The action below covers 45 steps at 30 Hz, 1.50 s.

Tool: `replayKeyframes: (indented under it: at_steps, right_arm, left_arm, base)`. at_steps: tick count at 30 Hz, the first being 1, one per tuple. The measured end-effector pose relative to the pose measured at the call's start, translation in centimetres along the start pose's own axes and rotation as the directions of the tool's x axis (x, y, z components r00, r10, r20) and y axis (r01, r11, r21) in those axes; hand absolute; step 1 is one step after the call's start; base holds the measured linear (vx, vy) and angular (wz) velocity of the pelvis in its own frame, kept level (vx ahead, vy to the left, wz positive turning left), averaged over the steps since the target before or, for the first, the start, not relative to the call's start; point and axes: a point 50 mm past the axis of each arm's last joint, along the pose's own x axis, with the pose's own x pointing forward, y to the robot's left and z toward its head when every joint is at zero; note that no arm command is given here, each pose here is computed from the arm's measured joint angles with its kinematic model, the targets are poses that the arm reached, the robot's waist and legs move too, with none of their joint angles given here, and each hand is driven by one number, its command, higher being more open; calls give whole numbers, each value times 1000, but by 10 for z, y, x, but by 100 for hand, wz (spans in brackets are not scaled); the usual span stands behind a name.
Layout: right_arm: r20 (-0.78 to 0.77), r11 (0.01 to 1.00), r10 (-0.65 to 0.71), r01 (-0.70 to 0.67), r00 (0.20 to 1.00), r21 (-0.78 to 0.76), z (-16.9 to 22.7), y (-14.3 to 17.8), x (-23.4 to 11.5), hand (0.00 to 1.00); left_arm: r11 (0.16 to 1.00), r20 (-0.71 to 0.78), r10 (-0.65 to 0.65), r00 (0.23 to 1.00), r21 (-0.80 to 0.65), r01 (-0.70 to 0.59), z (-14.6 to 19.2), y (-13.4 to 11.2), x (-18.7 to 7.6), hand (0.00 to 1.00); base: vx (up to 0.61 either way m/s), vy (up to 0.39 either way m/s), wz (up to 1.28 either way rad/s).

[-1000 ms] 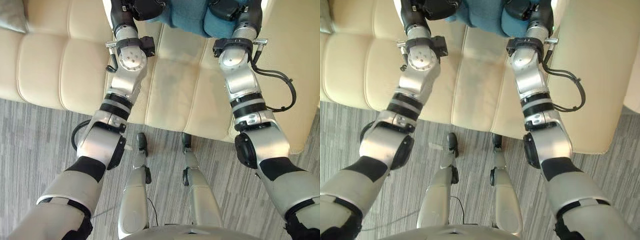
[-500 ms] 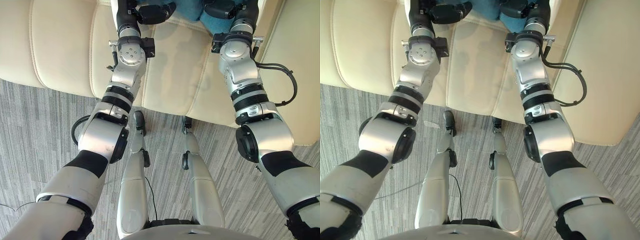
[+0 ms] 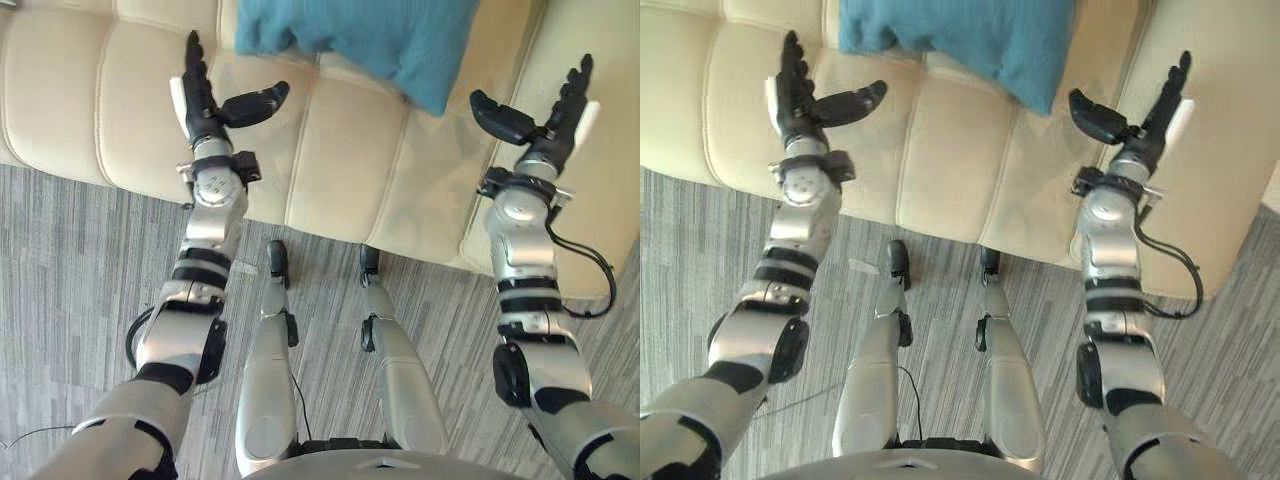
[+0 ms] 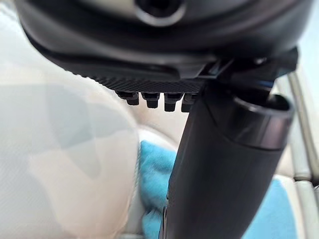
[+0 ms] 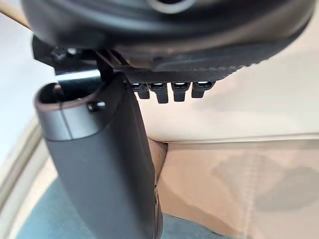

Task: Pick up cushions and gather them together orderly.

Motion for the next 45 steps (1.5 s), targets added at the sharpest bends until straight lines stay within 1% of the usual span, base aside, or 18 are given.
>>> replayKeyframes:
  at_steps: [2,5,6,7,9,10,12,13,14,18,20,21,22,24,26,32,39,45]
  right_arm:
    - [-18,999,43,-43,999,0,-19,-10,-29,100]
    - [-138,994,103,-105,985,-9,-50,-14,-63,100]
    - [-223,988,142,-152,964,-25,-70,-15,-86,100]
    - [-262,984,166,-178,951,-25,-78,-15,-98,100]
    - [-408,965,222,-260,885,-38,-106,-21,-141,100]
    - [-458,962,228,-272,859,-33,-115,-24,-154,100]
    - [-619,952,215,-304,756,-42,-145,-36,-197,100]
    - [-638,950,212,-310,740,-44,-148,-38,-203,100]
    - [-701,939,207,-339,683,-53,-160,-43,-221,100]
    - [-840,917,180,-396,511,-45,-187,-55,-266,100]
    - [-871,913,166,-406,463,-42,-193,-58,-277,100]
    - [-903,909,148,-416,403,-37,-199,-64,-291,100]
    - [-904,909,148,-416,402,-36,-199,-64,-291,100]
    - [-945,914,96,-403,311,-40,-207,-78,-312,100]
    - [-964,922,59,-383,258,-46,-211,-86,-323,100]
    - [-983,946,-18,-317,180,-75,-216,-103,-336,100]
    - [-983,944,2,-324,181,-57,-218,-93,-329,100]
    - [-961,941,72,-337,267,-24,-215,-67,-303,100]
  left_arm:
    - [1000,-52,-11,999,-16,10,-26,8,-30,100]
    - [999,-173,-35,984,-39,28,-62,12,-68,100]
    - [998,-274,-43,961,-52,30,-87,15,-95,100]
    - [998,-322,-44,946,-58,27,-98,17,-110,100]
    - [997,-497,-46,866,-74,11,-133,25,-162,100]
    - [998,-547,-41,836,-70,3,-143,29,-177,100]
    - [999,-704,-15,710,-36,-15,-172,42,-226,100]
    - [1000,-722,-11,692,-28,-13,-176,44,-233,100]
    - [1000,-776,2,631,-2,-6,-185,52,-252,100]
    - [990,-879,24,477,86,108,-204,69,-294,100]
    - [985,-898,34,440,105,137,-208,72,-303,100]
    - [982,-917,58,394,122,141,-211,78,-314,100]
    - [982,-918,58,393,123,141,-211,78,-315,100]
    - [976,-941,90,326,148,158,-215,88,-331,100]
    - [971,-950,114,291,168,168,-216,96,-339,100]
    - [961,-958,155,242,203,189,-217,110,-348,100]
    - [959,-957,162,241,210,190,-217,113,-345,100]
    - [961,-939,137,316,203,188,-216,105,-322,100]
  base:
    - [187,29,2]
    - [171,22,9]
    - [171,23,6]
    - [161,27,2]
    - [137,33,2]
    - [152,40,1]
    - [138,36,3]
    - [104,35,4]
    - [57,20,1]
    - [22,36,3]
    - [-20,38,1]
    - [-6,33,-1]
    - [14,30,-1]
    - [34,28,0]
    - [48,39,-1]
    - [61,53,-3]
    - [-13,49,-28]
    - [-89,24,-50]
